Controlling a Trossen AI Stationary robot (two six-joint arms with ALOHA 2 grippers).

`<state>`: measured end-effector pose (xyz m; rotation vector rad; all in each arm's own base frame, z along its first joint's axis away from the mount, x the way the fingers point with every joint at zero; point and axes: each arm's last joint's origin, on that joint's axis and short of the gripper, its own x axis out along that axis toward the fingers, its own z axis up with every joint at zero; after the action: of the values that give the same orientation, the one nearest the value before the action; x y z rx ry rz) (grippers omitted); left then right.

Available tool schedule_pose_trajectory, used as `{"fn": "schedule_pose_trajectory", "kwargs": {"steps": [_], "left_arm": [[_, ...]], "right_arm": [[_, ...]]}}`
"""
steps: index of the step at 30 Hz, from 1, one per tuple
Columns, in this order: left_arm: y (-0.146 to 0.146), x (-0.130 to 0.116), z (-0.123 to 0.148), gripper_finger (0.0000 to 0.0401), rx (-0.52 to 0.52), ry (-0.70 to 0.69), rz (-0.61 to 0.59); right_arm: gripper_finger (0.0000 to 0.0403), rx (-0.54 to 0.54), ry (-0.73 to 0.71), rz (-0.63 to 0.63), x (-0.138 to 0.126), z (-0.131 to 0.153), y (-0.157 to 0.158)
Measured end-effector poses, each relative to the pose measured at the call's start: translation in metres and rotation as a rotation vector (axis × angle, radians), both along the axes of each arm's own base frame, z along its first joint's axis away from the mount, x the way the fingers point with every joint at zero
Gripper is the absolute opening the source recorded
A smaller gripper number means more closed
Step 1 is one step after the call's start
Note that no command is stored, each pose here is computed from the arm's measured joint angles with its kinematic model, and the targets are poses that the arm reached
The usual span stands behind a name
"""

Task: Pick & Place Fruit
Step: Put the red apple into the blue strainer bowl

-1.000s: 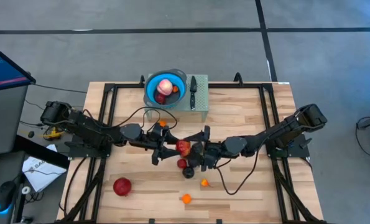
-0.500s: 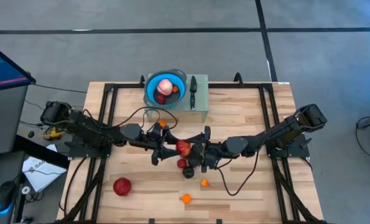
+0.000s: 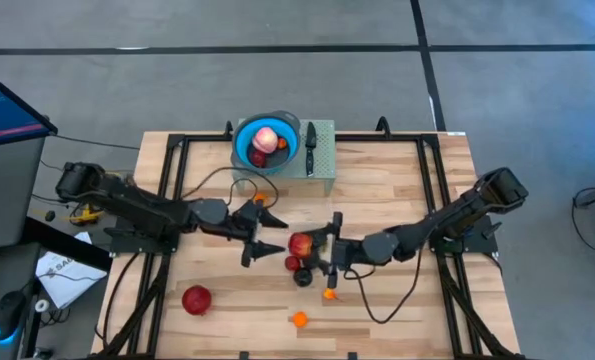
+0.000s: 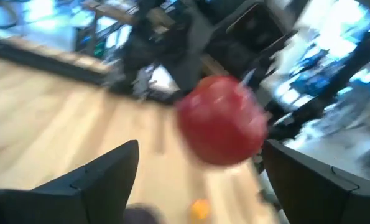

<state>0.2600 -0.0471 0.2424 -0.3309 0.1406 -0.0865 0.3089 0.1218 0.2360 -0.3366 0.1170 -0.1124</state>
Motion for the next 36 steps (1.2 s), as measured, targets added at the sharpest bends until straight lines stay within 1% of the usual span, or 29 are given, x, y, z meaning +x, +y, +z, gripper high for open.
{"fn": "schedule_pose_trajectory", "kwargs": {"steps": [5,8,10,12,13,15,20,24,27,30,36], "left_arm": [[0.003,-0.029,0.01,0.0324,0.093,0.121,0.125],[0.001,-0.046,0.008,0.0318,0.159,0.221,0.217],[-0.002,-0.055,0.004,0.0315,0.198,0.28,0.274],[-0.007,-0.06,0.0,0.0313,0.222,0.314,0.319],[-0.008,-0.062,-0.002,0.0312,0.233,0.329,0.336],[-0.013,-0.062,-0.005,0.031,0.24,0.339,0.364],[-0.02,-0.055,-0.017,0.0308,0.24,0.377,0.396],[-0.023,-0.049,-0.028,0.0307,0.212,0.41,0.412],[-0.025,-0.047,-0.033,0.0307,0.194,0.426,0.42],[-0.026,-0.045,-0.036,0.0307,0.19,0.431,0.422],[-0.027,-0.044,-0.035,0.0307,0.177,0.415,0.423]], "right_arm": [[0.0275,0.149,0.059,-0.039,-0.009,0.012,-0.009],[0.0275,0.217,0.142,-0.07,-0.009,0.032,-0.021],[0.0275,0.264,0.219,-0.048,-0.002,0.051,-0.032],[0.0275,0.287,0.326,-0.041,0.006,0.069,-0.044],[0.0275,0.292,0.372,-0.043,0.012,0.079,-0.051],[0.0275,0.27,0.462,-0.073,0.026,0.093,-0.066],[0.0276,0.131,0.623,-0.168,0.068,0.115,-0.118],[0.0276,0.086,0.657,-0.237,0.095,0.129,-0.169],[0.0276,0.101,0.653,-0.247,0.106,0.136,-0.203],[0.0276,0.156,0.656,-0.24,0.112,0.136,-0.234],[0.0276,0.234,0.694,-0.261,0.12,0.113,-0.281]]}}
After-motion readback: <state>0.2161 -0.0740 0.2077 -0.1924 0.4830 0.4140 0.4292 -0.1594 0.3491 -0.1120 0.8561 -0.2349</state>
